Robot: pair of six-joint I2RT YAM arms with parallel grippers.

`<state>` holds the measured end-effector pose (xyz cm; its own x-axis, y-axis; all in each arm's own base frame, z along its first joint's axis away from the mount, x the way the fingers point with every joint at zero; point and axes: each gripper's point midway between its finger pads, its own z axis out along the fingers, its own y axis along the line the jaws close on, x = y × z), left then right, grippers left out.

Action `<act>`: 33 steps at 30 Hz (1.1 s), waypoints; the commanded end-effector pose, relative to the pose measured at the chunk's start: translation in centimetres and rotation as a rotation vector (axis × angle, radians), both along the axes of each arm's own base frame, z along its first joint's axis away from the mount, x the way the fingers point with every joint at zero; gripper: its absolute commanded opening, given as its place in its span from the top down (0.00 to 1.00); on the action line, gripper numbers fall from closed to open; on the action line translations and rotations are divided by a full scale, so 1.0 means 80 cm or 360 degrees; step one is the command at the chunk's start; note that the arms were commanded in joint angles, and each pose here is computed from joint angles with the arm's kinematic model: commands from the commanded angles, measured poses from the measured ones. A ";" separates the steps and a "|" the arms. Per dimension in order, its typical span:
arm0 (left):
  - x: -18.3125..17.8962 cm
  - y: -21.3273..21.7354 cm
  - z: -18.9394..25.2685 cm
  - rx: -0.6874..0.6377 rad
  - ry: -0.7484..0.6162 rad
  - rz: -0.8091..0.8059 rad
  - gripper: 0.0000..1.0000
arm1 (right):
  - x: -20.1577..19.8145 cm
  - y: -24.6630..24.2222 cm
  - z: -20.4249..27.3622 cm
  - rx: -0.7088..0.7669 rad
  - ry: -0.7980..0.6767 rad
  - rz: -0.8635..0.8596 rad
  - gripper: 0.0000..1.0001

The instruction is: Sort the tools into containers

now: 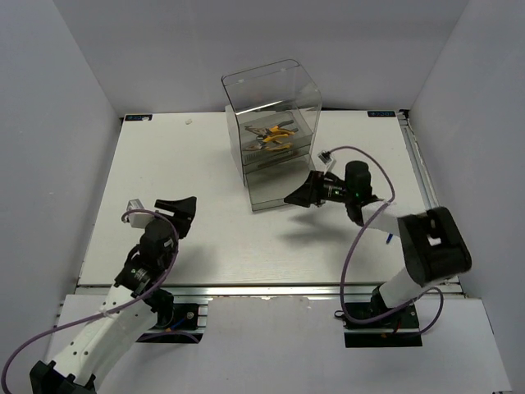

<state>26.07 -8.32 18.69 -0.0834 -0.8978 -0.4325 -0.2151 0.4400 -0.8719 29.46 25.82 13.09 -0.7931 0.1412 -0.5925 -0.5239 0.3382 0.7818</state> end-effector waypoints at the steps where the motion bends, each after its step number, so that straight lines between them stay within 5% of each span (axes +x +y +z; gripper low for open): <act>1: -0.008 0.017 0.018 0.0081 0.0035 0.0065 0.29 | -0.025 -0.019 0.009 -0.0338 -0.0371 0.0293 0.11; 6: -0.022 0.031 0.019 0.0184 0.0117 0.0088 0.43 | 0.008 -0.079 0.023 -0.0978 -0.0933 0.0366 0.11; 8: -0.025 0.032 0.018 0.0230 0.0152 0.0071 0.60 | 0.029 -0.125 0.023 -0.1277 -0.0919 0.0245 0.11; 12: -0.020 0.015 0.006 0.0296 0.0227 -0.0045 0.69 | 0.025 -0.215 0.020 -0.1410 -0.0737 0.0234 0.13; 16: -0.010 -0.003 0.004 0.0441 0.0290 -0.0193 0.65 | -0.001 -0.283 0.012 -0.1582 -0.0628 0.0165 0.23; 19: -0.004 -0.013 0.007 0.0485 0.0310 -0.0262 0.48 | -0.028 -0.322 0.007 -0.1699 -0.0472 0.0053 0.28; 24: 0.000 -0.018 0.006 0.0496 0.0313 -0.0286 0.36 | -0.070 -0.363 -0.017 -0.1921 -0.0206 -0.0137 0.26; 33: 0.001 -0.026 -0.007 0.0481 0.0339 -0.0329 0.29 | -0.072 -0.408 -0.057 -0.2105 0.0112 -0.0623 0.26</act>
